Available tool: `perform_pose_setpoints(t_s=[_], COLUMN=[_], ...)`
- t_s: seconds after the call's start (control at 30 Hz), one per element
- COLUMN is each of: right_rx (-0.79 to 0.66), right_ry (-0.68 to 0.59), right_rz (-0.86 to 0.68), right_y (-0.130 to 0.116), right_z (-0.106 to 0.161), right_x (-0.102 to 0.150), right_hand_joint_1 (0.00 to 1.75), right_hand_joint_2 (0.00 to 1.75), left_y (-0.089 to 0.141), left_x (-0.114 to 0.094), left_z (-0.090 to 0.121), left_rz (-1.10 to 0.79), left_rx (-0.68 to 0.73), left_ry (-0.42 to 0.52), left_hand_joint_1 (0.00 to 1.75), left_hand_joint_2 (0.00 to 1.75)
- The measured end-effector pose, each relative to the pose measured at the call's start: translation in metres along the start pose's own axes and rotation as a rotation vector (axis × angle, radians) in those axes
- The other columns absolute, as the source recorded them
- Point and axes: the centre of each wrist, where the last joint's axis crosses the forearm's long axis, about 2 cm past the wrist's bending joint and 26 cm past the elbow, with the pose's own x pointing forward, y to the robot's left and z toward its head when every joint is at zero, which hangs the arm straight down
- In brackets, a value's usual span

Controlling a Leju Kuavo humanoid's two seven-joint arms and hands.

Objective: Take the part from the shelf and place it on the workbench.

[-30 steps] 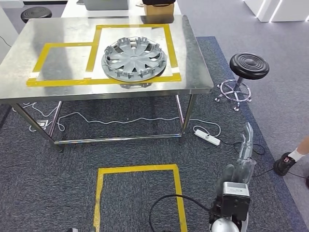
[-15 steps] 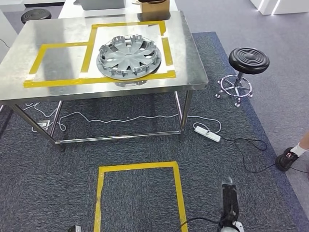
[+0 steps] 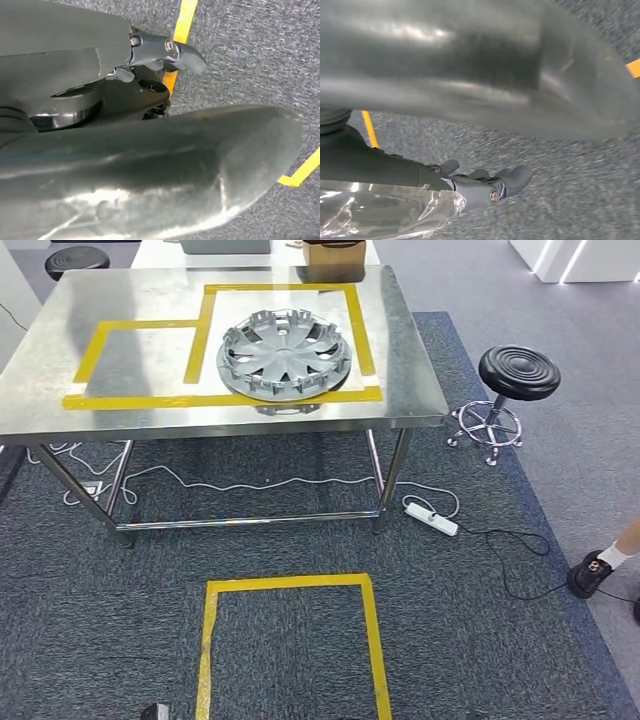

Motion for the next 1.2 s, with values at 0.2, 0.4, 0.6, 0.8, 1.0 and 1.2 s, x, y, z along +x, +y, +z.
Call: perform_pose_setpoints(t_s=[0.2,0.4,0.6,0.8,1.0,1.2], right_rx=[-0.022,-0.039,-0.039,-0.046,-0.039,-0.041], right_ry=[0.058,0.088,0.101,0.104,0.104,0.120], right_rz=[0.047,0.090,0.108,0.121,0.135,0.175], right_y=[0.0026,0.0041,0.0054,0.0057,0.0058,0.0059], right_z=[0.0006,0.0016,0.0023,0.0023,0.0030,0.0031], right_x=[0.0006,-0.0004,-0.0012,-0.0007,-0.0029,-0.0029], right_hand_joint_1=[0.00,0.00,0.00,0.00,0.00,0.00], right_hand_joint_2=[0.00,0.00,0.00,0.00,0.00,1.75], left_y=[0.0000,0.0016,0.0031,0.0006,0.0006,-0.0022], left_x=[0.0007,0.0012,0.0019,0.0026,0.0030,0.0059], left_z=[-0.0004,-0.0005,-0.0008,-0.0016,-0.0016,-0.0034], left_rz=[-0.013,-0.039,-0.090,-0.137,-0.226,-0.457], left_rx=[-0.003,0.026,0.106,0.149,0.181,0.169], left_ry=[0.005,0.042,0.119,0.166,0.212,0.293], left_hand_joint_1=[0.00,0.00,0.00,0.00,0.00,0.00], left_hand_joint_2=[0.00,0.00,0.00,0.00,0.00,0.00])
